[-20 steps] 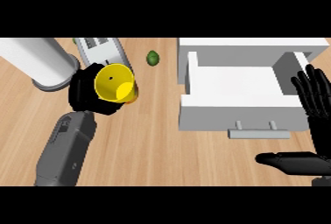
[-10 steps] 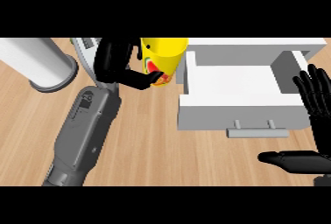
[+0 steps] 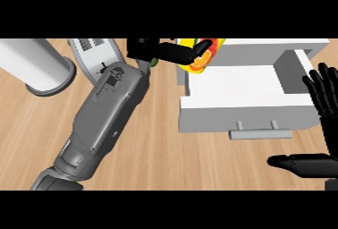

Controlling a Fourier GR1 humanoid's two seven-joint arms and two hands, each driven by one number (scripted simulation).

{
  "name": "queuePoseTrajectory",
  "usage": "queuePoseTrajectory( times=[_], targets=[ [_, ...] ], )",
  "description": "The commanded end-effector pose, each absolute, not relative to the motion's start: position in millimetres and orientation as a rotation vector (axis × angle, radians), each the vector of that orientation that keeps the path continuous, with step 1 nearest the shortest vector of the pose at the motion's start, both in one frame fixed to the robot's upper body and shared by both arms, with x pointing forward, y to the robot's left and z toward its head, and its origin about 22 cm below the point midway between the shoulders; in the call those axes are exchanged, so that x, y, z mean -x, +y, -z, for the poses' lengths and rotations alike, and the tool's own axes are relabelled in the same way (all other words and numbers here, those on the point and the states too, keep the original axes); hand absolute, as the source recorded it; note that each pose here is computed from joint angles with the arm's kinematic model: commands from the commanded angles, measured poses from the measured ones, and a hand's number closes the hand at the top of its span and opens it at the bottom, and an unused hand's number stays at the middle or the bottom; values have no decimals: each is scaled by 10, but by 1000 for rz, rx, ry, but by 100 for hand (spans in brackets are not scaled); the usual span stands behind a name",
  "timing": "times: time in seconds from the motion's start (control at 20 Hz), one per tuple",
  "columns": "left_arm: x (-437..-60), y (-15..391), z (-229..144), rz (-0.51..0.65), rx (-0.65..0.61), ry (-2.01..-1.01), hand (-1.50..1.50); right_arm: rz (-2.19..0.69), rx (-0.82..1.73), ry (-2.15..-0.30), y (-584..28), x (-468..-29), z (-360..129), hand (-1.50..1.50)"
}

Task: Pick up the cup, place it into the drawer and close the drawer

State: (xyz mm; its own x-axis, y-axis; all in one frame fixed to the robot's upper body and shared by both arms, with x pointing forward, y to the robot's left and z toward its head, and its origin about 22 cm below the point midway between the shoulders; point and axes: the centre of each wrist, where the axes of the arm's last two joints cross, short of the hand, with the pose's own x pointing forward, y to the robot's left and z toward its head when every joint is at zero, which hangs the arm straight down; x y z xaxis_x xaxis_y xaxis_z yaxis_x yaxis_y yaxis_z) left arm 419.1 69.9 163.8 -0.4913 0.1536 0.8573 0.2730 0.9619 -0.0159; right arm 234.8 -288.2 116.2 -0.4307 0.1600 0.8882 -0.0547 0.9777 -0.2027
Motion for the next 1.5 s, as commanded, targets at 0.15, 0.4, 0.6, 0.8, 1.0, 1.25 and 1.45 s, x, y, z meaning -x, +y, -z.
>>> queuePoseTrajectory(
  times=[0.15, 0.4, 0.6, 0.8, 1.0, 1.25, 1.45],
  targets=[
    [-4305, 367, -1744, 164, 279, -2006, 150, -268, 63, -2012, -2977, -2491, -1007, -150],
    [-4275, 305, -1569, 174, 247, -1933, 150, -226, 63, -2006, -2773, -2339, -1144, -150],
    [-4329, 301, -1435, 193, 225, -1930, 150, -251, 41, -2021, -2828, -2292, -1158, -150],
    [-4300, 212, -1404, 235, 165, -1890, 150, -257, 61, -2014, -2947, -2430, -1033, -150],
    [-4278, 165, -1345, 335, 90, -1860, 150, -264, 53, -2002, -3022, -2396, -1062, -150],
    [-4244, 184, -1149, 415, 62, -1803, -150, -287, 32, -2026, -2883, -2512, -1175, -150],
    [-4210, 243, -940, 464, -49, -1804, -150, -277, 8, -2030, -2781, -2438, -1124, -150]
  ],
)
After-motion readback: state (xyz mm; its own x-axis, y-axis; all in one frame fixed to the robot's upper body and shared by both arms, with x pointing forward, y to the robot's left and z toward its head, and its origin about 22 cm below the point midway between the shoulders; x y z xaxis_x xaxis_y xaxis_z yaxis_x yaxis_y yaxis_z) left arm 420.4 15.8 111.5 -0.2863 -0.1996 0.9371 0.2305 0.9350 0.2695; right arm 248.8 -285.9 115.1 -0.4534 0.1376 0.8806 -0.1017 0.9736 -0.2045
